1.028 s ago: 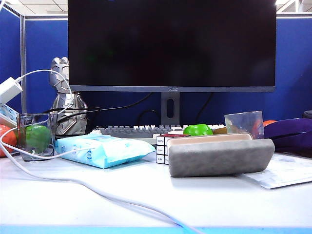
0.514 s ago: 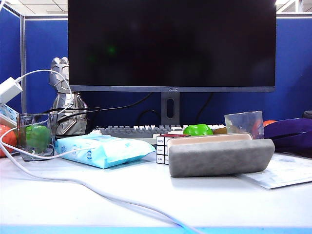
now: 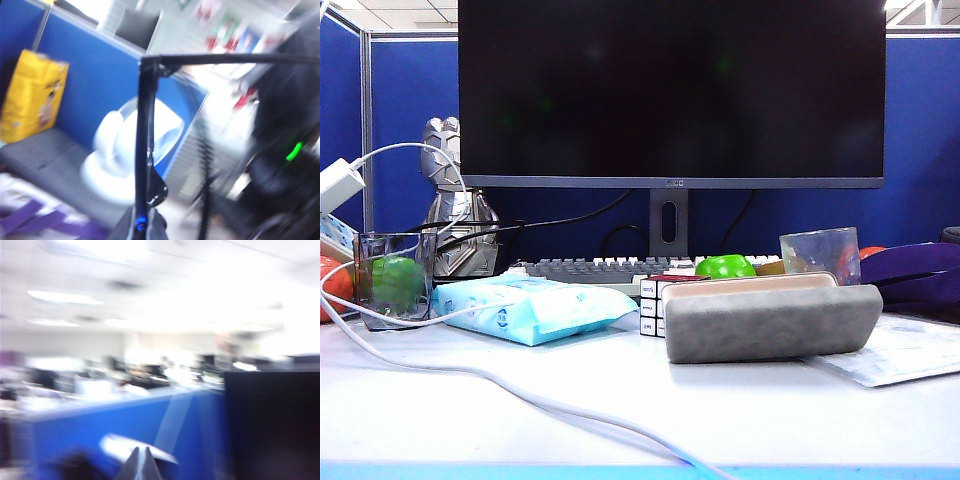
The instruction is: Pick up the glasses, fold the temples of the glasses, place the glasses into the glasses case, and finally close the glasses case.
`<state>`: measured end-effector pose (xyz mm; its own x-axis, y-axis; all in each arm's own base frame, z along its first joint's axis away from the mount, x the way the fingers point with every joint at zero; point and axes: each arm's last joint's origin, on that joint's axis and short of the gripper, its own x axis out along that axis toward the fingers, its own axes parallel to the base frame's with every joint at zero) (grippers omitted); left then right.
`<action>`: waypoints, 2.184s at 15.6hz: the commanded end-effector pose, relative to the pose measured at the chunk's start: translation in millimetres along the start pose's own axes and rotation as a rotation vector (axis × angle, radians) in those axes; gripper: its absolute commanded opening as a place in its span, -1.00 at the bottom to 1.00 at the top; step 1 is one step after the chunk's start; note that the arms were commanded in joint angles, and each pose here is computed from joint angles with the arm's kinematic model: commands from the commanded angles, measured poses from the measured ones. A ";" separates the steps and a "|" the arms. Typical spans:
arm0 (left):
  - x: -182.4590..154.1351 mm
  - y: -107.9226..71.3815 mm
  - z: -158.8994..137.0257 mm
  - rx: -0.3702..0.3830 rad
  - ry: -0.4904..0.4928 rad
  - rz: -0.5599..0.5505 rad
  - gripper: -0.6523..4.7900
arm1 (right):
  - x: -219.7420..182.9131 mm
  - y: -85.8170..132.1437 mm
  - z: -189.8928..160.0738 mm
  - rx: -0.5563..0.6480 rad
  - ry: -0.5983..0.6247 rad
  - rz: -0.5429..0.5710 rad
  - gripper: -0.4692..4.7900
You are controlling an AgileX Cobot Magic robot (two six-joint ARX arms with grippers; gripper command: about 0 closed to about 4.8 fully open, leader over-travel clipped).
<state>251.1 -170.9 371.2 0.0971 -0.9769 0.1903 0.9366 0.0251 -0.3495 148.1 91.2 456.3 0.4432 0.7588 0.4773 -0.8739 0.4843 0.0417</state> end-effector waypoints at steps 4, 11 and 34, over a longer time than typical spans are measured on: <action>-0.4 2.4 -6.2 0.233 0.062 0.006 -0.78 | 16.4 -5.6 -18.6 0.318 0.213 0.310 -0.84; -0.3 2.3 -6.2 0.168 0.060 0.008 -0.78 | 24.9 -19.0 -47.9 0.424 0.369 0.321 -0.84; -0.5 4.9 -7.4 0.054 0.052 0.064 -0.78 | 26.5 -17.7 -35.8 0.264 0.302 0.263 -0.84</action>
<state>251.7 -171.5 367.8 0.1045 -0.9809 0.1642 0.9376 0.0422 -0.3450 193.4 124.2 420.6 0.1804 0.9698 0.1641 -0.9562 0.1338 0.2604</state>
